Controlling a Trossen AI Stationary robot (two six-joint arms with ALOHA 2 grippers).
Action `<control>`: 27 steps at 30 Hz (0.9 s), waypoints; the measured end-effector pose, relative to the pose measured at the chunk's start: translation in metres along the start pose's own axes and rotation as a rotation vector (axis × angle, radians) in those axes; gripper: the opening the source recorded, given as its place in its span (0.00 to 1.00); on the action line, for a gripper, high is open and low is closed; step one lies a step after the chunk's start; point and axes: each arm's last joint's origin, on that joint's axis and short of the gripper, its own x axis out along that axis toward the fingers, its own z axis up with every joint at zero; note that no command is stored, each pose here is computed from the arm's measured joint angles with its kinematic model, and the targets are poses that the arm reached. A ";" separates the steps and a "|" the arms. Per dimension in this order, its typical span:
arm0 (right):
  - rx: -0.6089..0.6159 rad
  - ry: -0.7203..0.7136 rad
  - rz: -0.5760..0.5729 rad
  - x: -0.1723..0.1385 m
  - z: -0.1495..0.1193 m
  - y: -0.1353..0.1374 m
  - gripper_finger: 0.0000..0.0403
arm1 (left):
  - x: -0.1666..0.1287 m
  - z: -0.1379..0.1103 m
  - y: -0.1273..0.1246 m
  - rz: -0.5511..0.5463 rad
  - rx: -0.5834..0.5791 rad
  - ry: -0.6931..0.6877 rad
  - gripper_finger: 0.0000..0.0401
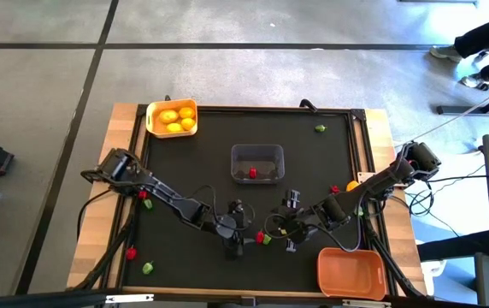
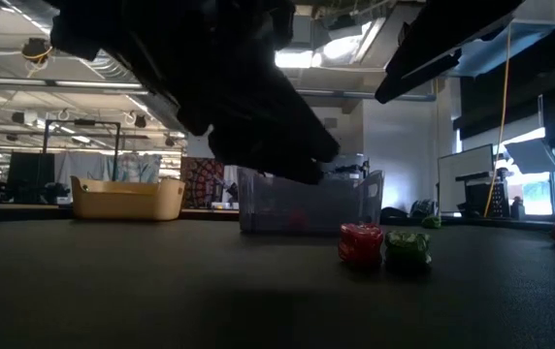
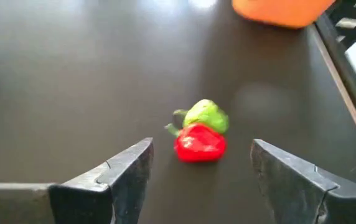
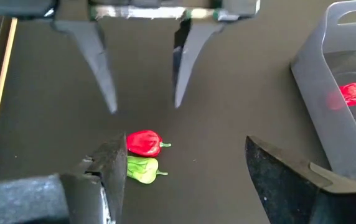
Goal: Sort produce into baskets
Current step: Put the red bell pepper into the transparent bin
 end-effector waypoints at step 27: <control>-0.008 0.009 -0.015 0.004 -0.002 0.000 0.66 | 0.050 -0.031 0.019 -0.088 -0.094 -0.025 0.59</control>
